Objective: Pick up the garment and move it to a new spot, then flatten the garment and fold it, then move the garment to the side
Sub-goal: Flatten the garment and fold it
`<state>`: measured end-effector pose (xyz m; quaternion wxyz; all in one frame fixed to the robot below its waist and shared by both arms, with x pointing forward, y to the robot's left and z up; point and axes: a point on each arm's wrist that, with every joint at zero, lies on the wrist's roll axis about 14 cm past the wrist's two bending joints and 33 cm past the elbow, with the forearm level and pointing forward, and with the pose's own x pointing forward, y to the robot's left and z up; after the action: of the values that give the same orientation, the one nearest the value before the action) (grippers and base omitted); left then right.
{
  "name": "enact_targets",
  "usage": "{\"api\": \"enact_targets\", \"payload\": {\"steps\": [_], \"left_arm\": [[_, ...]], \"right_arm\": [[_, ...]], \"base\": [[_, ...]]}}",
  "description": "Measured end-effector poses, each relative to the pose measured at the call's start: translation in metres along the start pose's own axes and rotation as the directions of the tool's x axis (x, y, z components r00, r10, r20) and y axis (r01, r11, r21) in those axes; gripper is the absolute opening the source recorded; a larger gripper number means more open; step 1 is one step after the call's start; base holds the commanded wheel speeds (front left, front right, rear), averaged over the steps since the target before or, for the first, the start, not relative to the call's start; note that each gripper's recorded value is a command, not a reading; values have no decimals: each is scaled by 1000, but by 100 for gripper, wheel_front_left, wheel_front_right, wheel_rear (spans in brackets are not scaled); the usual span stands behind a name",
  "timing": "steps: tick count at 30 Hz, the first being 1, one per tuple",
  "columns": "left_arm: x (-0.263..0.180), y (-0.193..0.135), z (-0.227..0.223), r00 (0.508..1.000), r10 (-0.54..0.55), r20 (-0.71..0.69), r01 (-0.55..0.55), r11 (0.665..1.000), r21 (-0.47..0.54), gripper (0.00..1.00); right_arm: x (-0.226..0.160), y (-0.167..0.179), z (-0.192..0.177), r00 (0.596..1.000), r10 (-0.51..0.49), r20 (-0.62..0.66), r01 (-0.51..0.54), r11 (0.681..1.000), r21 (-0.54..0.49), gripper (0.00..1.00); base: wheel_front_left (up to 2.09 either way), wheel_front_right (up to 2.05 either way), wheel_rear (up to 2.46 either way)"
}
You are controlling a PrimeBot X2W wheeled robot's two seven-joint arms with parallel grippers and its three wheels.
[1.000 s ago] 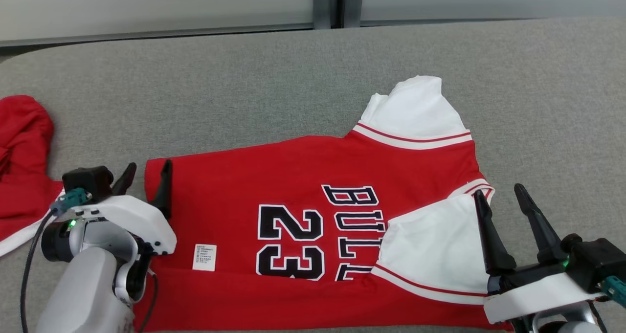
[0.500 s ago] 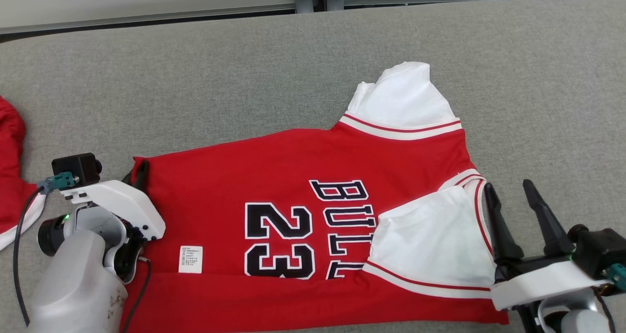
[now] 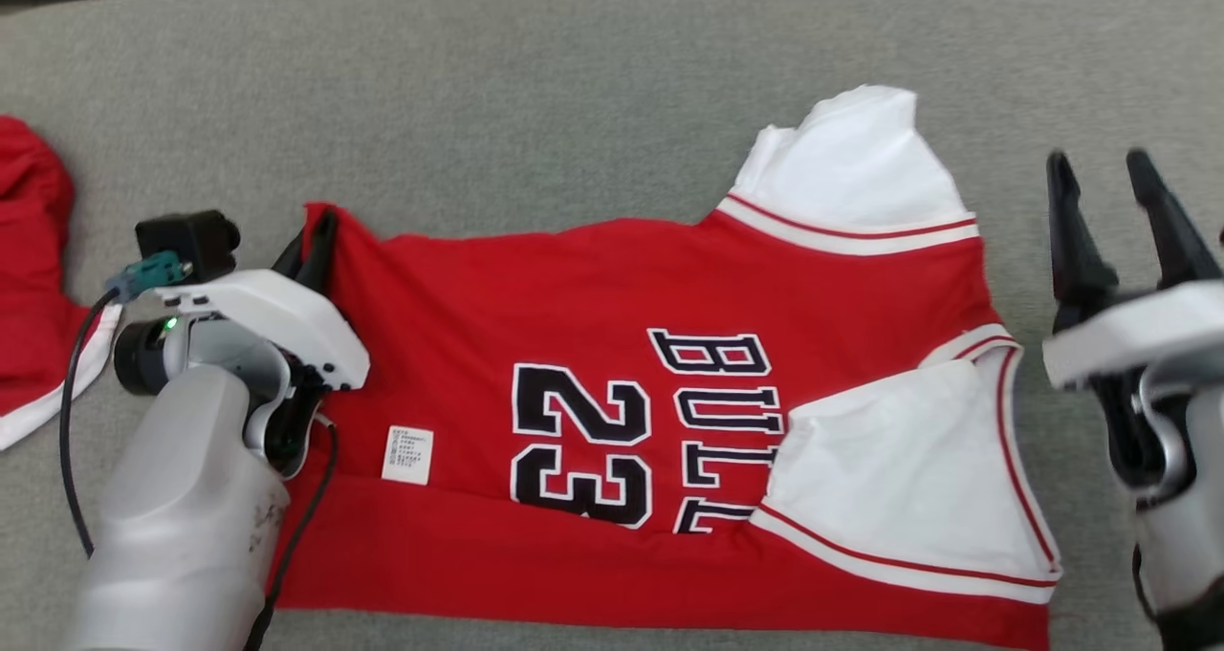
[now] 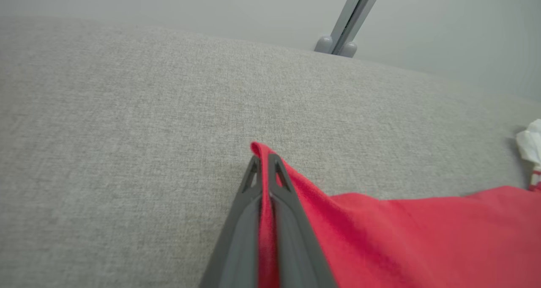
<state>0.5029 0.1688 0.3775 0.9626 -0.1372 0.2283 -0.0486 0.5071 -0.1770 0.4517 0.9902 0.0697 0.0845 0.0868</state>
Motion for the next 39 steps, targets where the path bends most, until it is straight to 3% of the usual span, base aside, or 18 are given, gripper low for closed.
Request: {"api": "enact_targets", "payload": {"steps": [7, 10, 17, 18, 19, 20, 21, 25, 31, 39], "left_arm": [[9, 3, -2, 1000, 2, 8, -2, 1000, -3, 0], [13, 8, -3, 1000, 11, 11, -11, 1000, -2, 0], [15, 15, -9, 1000, 26, 9, -26, 1000, -14, 0], [15, 15, -10, 1000, 25, 7, -25, 1000, -13, 0], [15, 15, -10, 1000, 25, 8, -25, 1000, -17, 0], [15, 15, -10, 1000, 24, 10, -24, 1000, -18, 0], [15, 14, -10, 1000, 23, 11, -23, 1000, -18, 0], [15, 14, -8, 1000, 20, 21, -19, 1000, -16, 0], [9, 19, 7, 997, 20, 77, -20, 1000, -10, 0], [-8, 14, 28, 991, -7, 133, 7, 1000, 5, 0]], "right_arm": [[63, 23, -9, 993, 88, -83, -89, 996, -8, 100], [90, 31, -34, 972, 114, -207, -122, 992, -26, 100], [108, 43, -69, 928, 137, -347, -158, 987, -33, 100], [108, 43, -74, 920, 137, -368, -159, 987, -32, 88], [108, 44, -76, 916, 140, -375, -163, 986, -30, 47], [109, 44, -76, 916, 141, -375, -164, 986, -28, 30], [109, 44, -75, 915, 144, -376, -167, 986, -29, 0], [108, 47, -67, 927, 161, -338, -176, 984, -13, 0], [105, 45, -27, 967, 185, -177, -191, 981, -21, 0], [79, 48, 12, 975, 218, -34, -219, 975, -39, 0]], "base": [[0, 0, 0], [0, 0, 0], [0, 0, 0], [0, 0, 0], [0, 0, 0], [0, 0, 0], [0, 0, 0], [0, 0, 0], [0, 0, 0], [0, 0, 0]]}}
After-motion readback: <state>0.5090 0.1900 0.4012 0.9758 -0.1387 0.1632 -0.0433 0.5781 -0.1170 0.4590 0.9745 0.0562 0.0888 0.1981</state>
